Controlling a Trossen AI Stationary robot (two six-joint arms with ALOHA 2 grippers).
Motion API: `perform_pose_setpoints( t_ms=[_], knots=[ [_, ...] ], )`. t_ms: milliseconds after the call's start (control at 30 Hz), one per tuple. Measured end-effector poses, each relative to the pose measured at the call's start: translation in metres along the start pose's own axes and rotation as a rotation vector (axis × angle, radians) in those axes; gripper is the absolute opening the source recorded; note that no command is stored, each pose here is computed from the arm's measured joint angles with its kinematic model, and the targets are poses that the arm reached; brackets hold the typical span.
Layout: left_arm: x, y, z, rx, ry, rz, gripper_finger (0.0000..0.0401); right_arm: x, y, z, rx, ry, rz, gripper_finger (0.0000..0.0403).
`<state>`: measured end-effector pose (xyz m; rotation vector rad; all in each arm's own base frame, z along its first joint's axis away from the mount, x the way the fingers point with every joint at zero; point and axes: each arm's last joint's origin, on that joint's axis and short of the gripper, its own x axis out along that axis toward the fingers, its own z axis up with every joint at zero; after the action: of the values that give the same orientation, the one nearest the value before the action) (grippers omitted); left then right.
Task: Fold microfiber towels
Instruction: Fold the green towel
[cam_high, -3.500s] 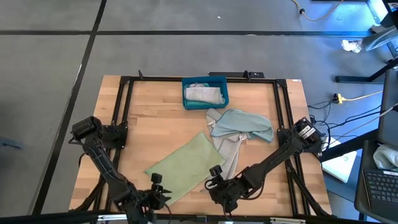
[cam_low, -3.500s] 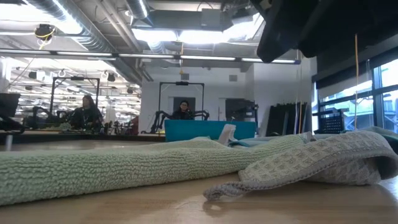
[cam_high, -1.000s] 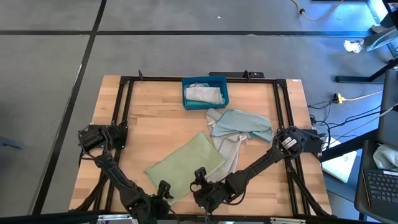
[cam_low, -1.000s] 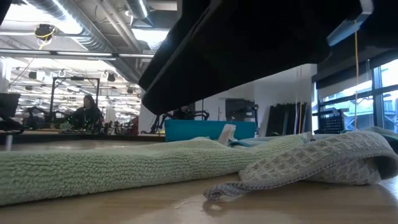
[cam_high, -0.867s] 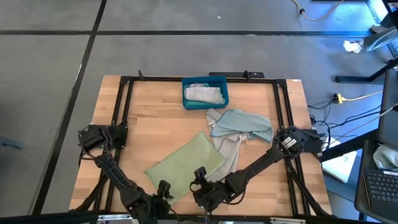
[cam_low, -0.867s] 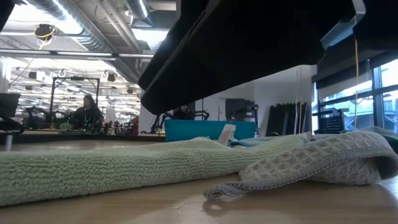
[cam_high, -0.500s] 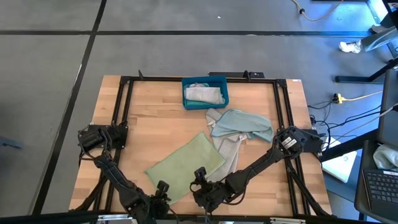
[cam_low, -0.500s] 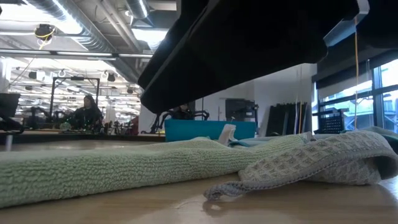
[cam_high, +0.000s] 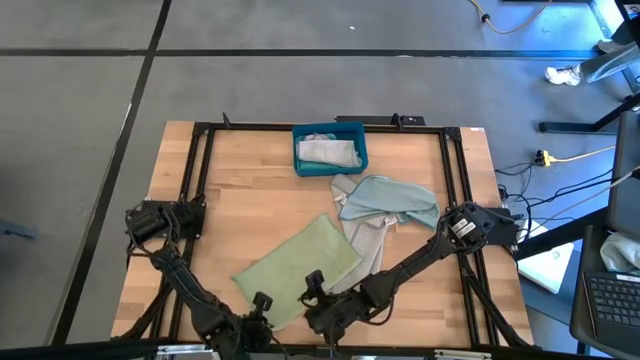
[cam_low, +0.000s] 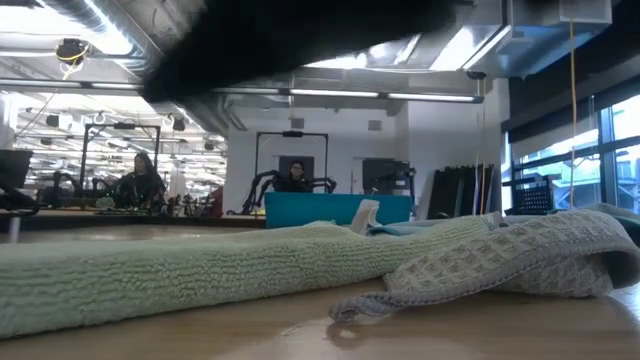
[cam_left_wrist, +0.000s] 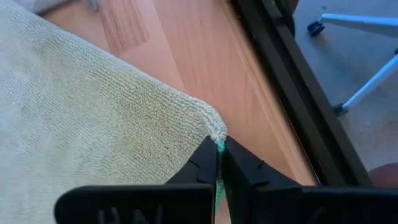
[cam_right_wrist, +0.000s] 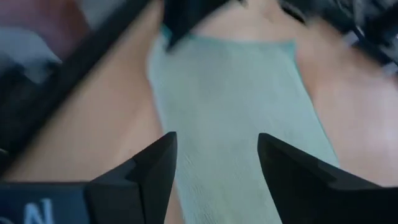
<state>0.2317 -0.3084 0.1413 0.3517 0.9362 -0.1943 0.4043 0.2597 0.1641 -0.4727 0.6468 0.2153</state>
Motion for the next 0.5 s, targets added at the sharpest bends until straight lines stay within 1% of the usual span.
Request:
perform_pose_setpoints(
  t_ms=[100,167,300,400,500],
  knots=[
    [-0.007,0.004,0.008,0.022,0.022,0.033,0.0004,0.000,0.000,0.009,0.015,-0.096,0.069,0.0226],
    [-0.012,0.007,0.015,0.032,0.039,0.066,0.0002,-0.001,0.001,0.013,0.032,-0.140,0.086,0.0226],
    [-0.020,0.014,0.026,0.040,0.049,0.120,0.0001,0.001,0.001,0.016,0.075,-0.186,0.085,0.0226],
    [-0.023,0.020,0.032,0.048,0.054,0.170,0.0001,0.011,0.006,0.013,0.083,-0.214,0.091,0.0226],
    [-0.025,0.026,0.039,0.035,0.054,0.192,0.0001,0.018,0.008,0.010,0.100,-0.225,0.044,0.0226]
  ],
)
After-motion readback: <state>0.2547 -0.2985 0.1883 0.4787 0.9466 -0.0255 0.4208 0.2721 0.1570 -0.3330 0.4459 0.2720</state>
